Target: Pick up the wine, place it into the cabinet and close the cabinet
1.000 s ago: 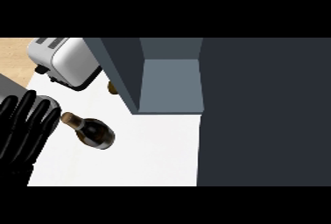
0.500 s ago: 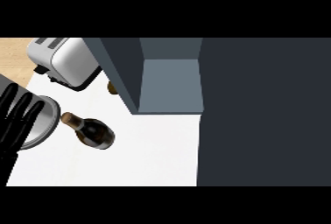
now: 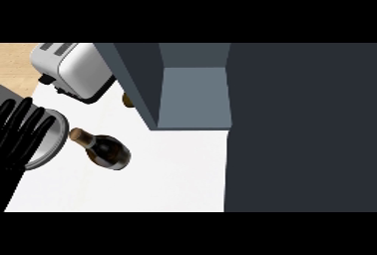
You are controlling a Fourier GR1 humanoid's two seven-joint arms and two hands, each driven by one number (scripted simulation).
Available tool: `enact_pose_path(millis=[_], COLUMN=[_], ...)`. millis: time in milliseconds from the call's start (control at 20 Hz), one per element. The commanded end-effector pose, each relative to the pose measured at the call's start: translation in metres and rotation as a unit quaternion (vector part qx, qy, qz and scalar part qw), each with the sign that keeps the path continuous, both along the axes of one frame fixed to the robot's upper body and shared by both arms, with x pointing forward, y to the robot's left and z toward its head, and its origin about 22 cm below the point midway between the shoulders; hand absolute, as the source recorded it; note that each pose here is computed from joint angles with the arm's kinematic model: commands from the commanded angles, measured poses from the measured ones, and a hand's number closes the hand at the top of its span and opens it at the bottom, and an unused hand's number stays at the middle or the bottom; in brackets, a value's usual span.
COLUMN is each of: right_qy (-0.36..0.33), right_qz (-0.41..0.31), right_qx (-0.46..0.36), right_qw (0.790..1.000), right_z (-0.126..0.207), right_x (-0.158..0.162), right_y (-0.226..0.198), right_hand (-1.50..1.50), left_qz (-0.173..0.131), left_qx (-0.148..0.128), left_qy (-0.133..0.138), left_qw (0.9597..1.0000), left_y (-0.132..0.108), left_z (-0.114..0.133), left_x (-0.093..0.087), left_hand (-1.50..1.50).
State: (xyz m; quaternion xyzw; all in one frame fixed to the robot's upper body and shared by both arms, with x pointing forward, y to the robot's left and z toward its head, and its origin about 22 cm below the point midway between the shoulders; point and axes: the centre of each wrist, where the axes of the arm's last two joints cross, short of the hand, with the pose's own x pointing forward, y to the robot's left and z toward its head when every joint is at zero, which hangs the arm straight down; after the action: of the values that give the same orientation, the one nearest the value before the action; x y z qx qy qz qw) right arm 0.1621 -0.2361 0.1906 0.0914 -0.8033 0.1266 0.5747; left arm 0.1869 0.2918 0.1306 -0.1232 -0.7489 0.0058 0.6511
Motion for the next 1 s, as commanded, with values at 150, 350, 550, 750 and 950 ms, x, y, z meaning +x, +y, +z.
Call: enact_pose_path(millis=[150,350,550,750,950], right_qy=[-0.023,-0.033,-0.027,-0.028,-0.035], right_qz=[0.025,0.02,0.024,0.021,0.015], right_qx=[0.016,0.024,0.011,0.02,0.017], right_qw=[0.999,0.999,0.999,0.999,0.999], right_z=[0.021,0.02,0.028,0.022,0.017], right_x=[-0.041,-0.026,-0.027,-0.032,-0.032], right_y=[0.001,-0.004,0.002,-0.002,-0.005], right_hand=[-1.5,-1.5,-1.5,-1.5,-1.5], left_qz=[0.001,-0.004,0.029,0.032,0.027], left_qx=[-0.004,-0.013,0.008,0.014,0.007], left_qy=[0.022,0.028,0.012,0.006,0.033], left_qw=[0.9997,0.9995,0.9995,0.9994,0.9991], left_y=[0.018,0.021,0.026,0.03,0.02], left_z=[-0.04,-0.06,-0.09,-0.077,-0.111], left_x=[0.018,0.018,0.024,0.032,0.041], left_hand=[-1.5,-1.5,-1.5,-1.5,-1.5])
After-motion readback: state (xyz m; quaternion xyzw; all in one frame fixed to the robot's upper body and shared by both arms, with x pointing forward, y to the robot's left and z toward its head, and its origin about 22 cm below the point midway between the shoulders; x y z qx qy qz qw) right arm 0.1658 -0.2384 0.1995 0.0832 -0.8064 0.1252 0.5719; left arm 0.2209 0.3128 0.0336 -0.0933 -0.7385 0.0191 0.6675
